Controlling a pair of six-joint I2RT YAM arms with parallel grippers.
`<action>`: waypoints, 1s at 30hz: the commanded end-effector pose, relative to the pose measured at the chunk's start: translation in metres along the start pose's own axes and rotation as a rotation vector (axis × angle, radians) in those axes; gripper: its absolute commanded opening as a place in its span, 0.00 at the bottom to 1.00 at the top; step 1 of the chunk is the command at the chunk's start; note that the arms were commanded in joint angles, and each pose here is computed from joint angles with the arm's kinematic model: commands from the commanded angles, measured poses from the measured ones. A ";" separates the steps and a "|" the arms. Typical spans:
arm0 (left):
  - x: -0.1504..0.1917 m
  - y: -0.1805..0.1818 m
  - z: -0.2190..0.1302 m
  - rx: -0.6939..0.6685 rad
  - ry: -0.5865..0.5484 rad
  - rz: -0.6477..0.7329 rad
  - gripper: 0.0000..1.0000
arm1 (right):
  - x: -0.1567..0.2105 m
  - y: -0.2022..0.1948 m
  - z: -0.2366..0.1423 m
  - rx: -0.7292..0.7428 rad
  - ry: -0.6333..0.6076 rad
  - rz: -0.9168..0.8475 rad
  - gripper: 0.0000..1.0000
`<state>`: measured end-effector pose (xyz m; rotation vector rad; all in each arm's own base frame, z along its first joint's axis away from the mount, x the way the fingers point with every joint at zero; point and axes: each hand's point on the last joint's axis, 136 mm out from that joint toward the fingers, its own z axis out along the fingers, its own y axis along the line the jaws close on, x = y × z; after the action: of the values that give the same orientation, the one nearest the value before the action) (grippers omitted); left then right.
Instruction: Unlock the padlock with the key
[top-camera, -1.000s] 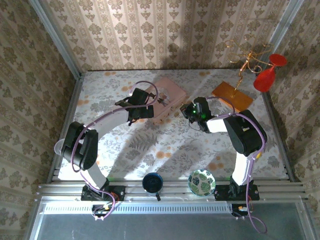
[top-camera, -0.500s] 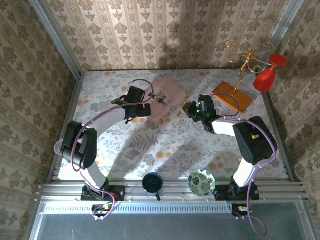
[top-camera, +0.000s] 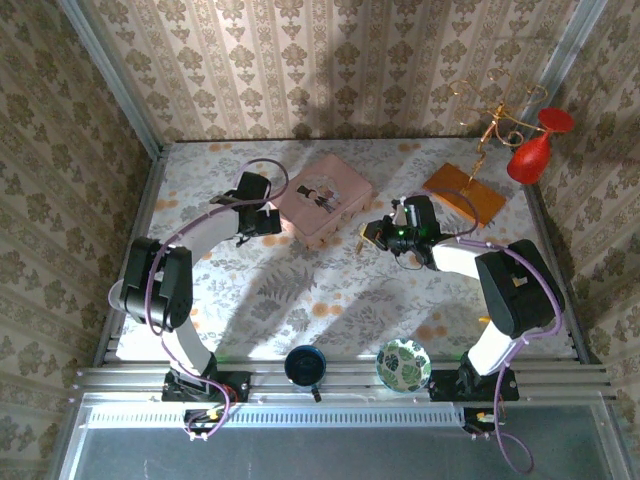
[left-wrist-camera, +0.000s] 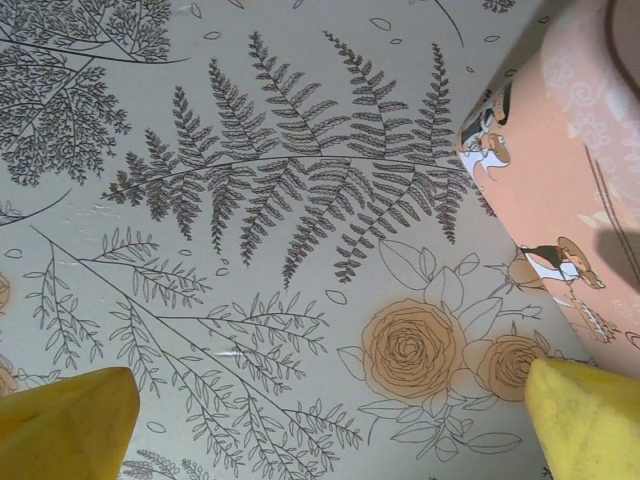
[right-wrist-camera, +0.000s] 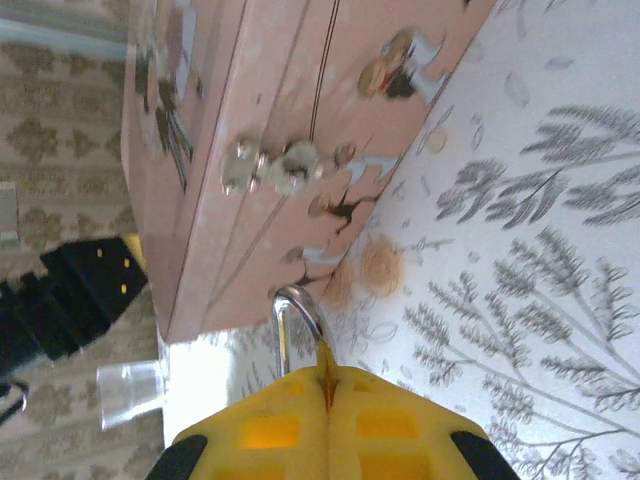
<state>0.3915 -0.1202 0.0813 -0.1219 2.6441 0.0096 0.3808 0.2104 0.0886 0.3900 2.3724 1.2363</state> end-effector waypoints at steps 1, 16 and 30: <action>0.003 -0.005 -0.006 0.032 0.004 0.004 1.00 | 0.023 -0.005 0.007 -0.032 0.140 -0.027 0.00; -0.004 -0.016 -0.031 0.102 -0.045 -0.017 1.00 | 0.030 -0.075 -0.027 0.206 0.137 0.009 0.00; -0.007 -0.028 -0.036 0.139 -0.053 -0.021 1.00 | 0.027 -0.110 -0.073 0.379 0.097 -0.003 0.34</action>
<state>0.3841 -0.1426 0.1046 -0.0833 2.6051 -0.1265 0.3246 0.1156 0.0285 0.4741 2.6559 0.8841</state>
